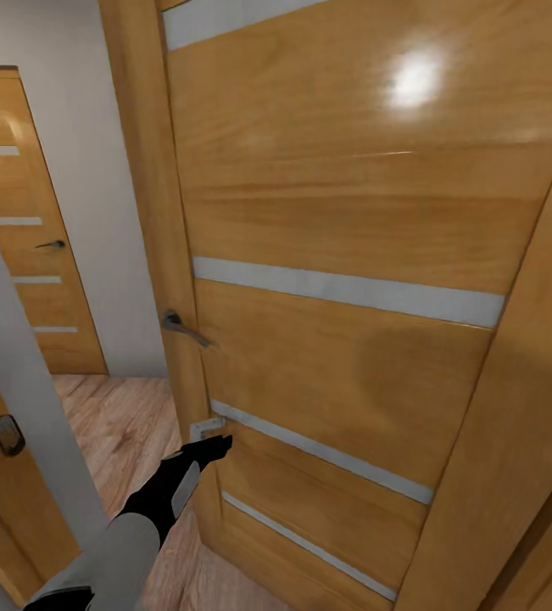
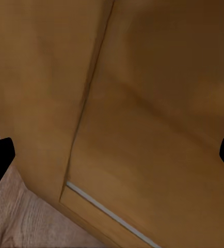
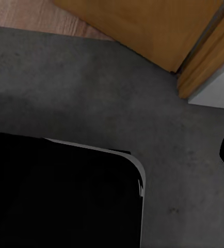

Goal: Move the two storage containers from the living room to the garage. In the garage, place one container on the floor and stack the other container on top of it (either order is fine).

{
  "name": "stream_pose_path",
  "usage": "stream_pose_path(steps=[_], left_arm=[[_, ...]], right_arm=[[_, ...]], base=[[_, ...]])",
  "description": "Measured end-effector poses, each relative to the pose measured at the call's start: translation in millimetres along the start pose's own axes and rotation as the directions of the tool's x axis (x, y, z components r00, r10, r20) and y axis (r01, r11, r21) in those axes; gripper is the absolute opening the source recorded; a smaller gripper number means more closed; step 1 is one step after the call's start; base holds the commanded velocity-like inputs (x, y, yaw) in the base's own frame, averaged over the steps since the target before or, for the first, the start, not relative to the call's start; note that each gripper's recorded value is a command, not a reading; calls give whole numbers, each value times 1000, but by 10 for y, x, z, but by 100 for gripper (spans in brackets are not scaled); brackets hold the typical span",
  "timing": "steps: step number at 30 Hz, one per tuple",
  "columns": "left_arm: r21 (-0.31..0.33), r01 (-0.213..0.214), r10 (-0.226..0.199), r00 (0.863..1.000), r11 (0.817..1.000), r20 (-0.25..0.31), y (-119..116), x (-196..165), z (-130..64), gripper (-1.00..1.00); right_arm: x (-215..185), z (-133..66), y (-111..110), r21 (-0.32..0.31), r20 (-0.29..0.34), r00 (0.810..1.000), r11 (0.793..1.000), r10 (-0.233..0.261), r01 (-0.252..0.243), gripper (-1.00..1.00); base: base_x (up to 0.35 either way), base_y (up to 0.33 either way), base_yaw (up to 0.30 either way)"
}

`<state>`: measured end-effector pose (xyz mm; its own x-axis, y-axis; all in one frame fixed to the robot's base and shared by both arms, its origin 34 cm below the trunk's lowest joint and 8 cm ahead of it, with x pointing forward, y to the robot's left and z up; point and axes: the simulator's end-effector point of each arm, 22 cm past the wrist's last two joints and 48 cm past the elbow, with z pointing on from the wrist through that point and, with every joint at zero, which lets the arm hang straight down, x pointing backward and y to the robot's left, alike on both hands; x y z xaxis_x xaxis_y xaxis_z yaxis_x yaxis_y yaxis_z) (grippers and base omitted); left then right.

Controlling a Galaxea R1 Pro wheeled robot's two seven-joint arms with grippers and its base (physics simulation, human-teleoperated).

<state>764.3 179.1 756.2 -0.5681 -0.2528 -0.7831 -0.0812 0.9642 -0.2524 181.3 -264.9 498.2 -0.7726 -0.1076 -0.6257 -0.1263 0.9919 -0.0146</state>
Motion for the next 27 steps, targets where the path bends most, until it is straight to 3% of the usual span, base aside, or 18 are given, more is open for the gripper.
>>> stream_pose_path(steps=[5,22,27], left_arm=[[-1,-1,1,1000,1000,-1,3,1,-1,100],[-1,-2,2,1000,1000,-3,-1,9,-3,100],[-1,-2,2,1000,1000,-2,-1,7,0,100]], right_arm=[[-1,0,2,-1,1,1000,1000,0,0,100],[-1,-1,4,-2,1,1000,1000,1,-1,100],[-4,1,26,-6,2,1000,1000,1,-1,100]], base=[[92,0,0],[308,0,0],[96,0,0]])
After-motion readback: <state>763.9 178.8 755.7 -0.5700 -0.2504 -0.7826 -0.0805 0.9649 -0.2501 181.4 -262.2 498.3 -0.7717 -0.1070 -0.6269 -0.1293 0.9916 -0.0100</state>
